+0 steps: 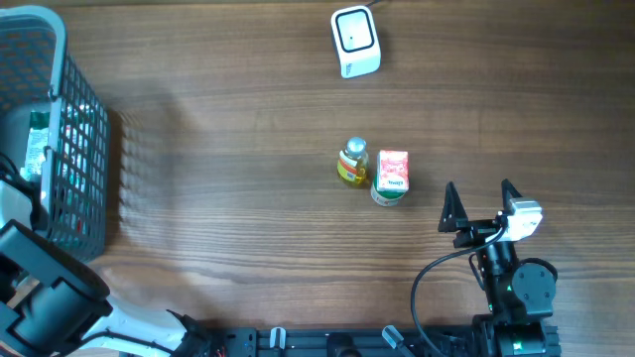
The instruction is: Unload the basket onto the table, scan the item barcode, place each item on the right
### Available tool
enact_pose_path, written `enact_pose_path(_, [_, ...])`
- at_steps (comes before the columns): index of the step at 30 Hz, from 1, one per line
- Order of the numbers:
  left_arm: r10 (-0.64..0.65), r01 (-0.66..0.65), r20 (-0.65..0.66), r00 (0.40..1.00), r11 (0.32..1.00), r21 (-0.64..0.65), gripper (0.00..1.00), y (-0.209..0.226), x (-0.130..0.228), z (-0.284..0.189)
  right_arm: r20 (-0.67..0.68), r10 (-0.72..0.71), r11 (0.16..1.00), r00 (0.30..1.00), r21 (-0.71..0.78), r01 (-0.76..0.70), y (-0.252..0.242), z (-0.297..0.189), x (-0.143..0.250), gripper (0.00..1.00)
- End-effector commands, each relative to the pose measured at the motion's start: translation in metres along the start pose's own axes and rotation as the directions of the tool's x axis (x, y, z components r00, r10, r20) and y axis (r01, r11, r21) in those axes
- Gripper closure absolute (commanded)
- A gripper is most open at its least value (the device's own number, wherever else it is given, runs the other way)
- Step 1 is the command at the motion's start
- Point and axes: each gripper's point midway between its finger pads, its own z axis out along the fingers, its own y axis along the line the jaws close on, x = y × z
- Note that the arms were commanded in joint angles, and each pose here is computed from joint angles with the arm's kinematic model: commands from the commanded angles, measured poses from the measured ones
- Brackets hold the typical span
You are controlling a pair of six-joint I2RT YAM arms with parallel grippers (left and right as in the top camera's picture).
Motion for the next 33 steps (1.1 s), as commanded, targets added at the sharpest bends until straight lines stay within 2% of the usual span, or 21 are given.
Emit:
enact_pose_path(1, [-0.021, 0.021, -0.016, 1.0, 1.0, -0.015, 0.0, 0.01, 0.017, 0.02, 0.006, 0.006, 1.0, 1.0, -0.003, -0.006, 0.0, 0.0, -0.001, 0.0])
enact_pose_path(5, [-0.014, 0.014, -0.008, 1.0, 1.0, -0.01, 0.0, 0.015, 0.026, 0.031, 0.006, 0.006, 1.0, 1.0, -0.003, -0.006, 0.0, 0.0, -0.001, 0.0])
enact_pose_path(12, [-0.034, 0.027, 0.099, 0.995, 0.997, 0.068, 0.0, -0.007, -0.02, -0.031, 0.006, 0.006, 1.0, 1.0, -0.003, -0.006, 0.001, 0.0, -0.001, 0.0])
enact_pose_path(15, [-0.037, 0.029, 0.113, 0.993, 0.997, 0.078, 0.0, -0.009, -0.025, -0.044, 0.006, 0.005, 1.0, 1.0, -0.003, -0.005, 0.0, 0.0, -0.001, 0.0])
enact_pose_path(17, [-0.038, 0.038, 0.135, 0.99, 0.999, 0.004, 0.0, 0.005, -0.027, -0.043, 0.006, 0.005, 1.0, 1.0, -0.003, -0.005, 0.0, 0.0, -0.001, 0.0])
enact_pose_path(19, [-0.036, 0.038, 0.136, 0.99, 0.999, -0.009, 0.0, 0.007, -0.027, -0.042, 0.006, 0.005, 1.0, 1.0, -0.003, -0.005, 0.001, 0.0, -0.001, 0.0])
enact_pose_path(25, [-0.019, 0.021, 0.023, 1.0, 0.996, -0.089, 0.0, 0.018, -0.001, -0.003, 0.006, 0.006, 1.0, 1.0, -0.003, -0.006, 0.0, 0.0, -0.001, 0.0])
enact_pose_path(33, [-0.011, 0.006, -0.034, 0.999, 0.991, -0.131, 0.0, 0.024, 0.012, 0.016, 0.006, 0.005, 1.0, 1.0, -0.003, -0.005, 0.0, 0.0, -0.001, 0.0])
